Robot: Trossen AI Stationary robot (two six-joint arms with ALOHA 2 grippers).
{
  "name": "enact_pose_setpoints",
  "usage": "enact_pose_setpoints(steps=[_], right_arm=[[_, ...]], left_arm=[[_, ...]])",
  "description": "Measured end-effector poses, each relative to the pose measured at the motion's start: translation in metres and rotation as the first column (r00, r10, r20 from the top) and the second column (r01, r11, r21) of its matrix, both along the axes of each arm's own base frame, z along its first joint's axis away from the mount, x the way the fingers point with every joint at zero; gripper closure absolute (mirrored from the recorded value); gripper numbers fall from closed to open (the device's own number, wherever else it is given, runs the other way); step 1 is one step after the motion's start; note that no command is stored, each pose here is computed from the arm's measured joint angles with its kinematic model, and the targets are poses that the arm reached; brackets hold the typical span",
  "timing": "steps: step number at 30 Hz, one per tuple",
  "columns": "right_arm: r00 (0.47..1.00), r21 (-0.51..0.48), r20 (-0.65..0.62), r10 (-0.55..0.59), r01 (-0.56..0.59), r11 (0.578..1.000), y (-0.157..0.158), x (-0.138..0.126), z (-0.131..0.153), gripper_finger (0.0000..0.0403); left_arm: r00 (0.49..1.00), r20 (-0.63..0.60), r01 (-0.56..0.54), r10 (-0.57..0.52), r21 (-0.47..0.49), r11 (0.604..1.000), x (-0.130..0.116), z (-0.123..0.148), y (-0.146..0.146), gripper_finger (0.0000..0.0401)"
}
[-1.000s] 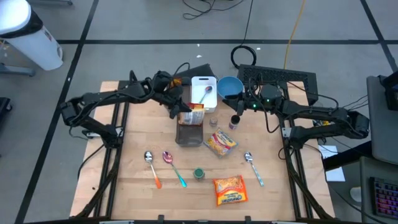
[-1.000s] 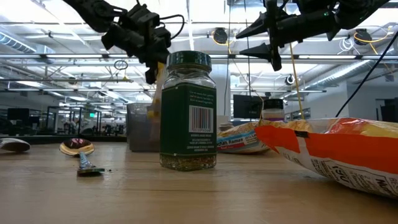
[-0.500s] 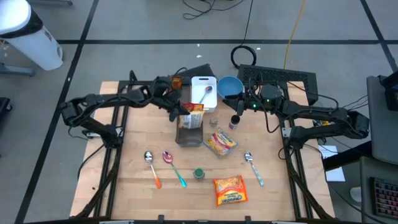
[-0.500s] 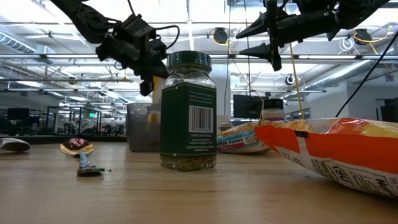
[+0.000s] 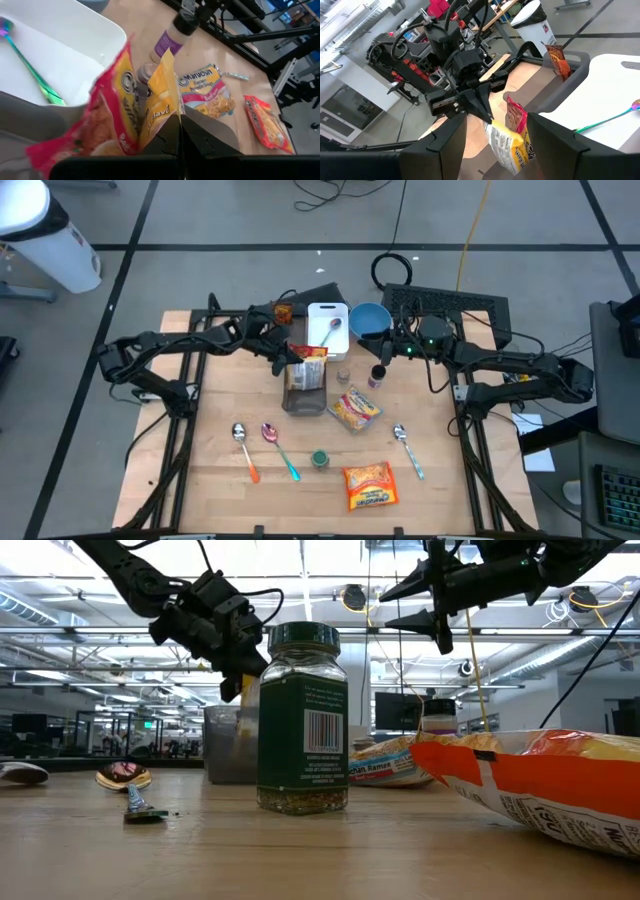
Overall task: Pick & Place Food Item
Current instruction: Put the yellow noodle pack into the bottom black bin, then put the violet spice bottle into the top black bin
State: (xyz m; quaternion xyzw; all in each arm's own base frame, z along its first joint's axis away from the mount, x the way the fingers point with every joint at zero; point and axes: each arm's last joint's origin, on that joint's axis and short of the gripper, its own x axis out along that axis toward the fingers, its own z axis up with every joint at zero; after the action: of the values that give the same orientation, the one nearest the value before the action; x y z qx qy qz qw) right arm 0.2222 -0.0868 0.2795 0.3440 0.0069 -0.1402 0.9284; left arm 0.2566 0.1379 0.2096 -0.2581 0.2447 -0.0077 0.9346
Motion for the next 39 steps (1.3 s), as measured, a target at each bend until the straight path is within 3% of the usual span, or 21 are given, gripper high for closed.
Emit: enact_pose_setpoints(steps=[20,39], right_arm=[[1.0,0.013,0.004,-0.002,0.002,1.0,0.0,0.0,0.0,0.0202],[1.0,0.003,0.001,0.0,0.0,1.0,0.0,0.0,0.0,0.0202]], left_arm=[[1.0,0.012,0.017,-0.018,0.057,0.998,-0.002,0.0,0.004,0.0395],[0.996,0.012,-0.092,0.092,0.076,0.993,-0.006,0.007,0.018,0.027]])
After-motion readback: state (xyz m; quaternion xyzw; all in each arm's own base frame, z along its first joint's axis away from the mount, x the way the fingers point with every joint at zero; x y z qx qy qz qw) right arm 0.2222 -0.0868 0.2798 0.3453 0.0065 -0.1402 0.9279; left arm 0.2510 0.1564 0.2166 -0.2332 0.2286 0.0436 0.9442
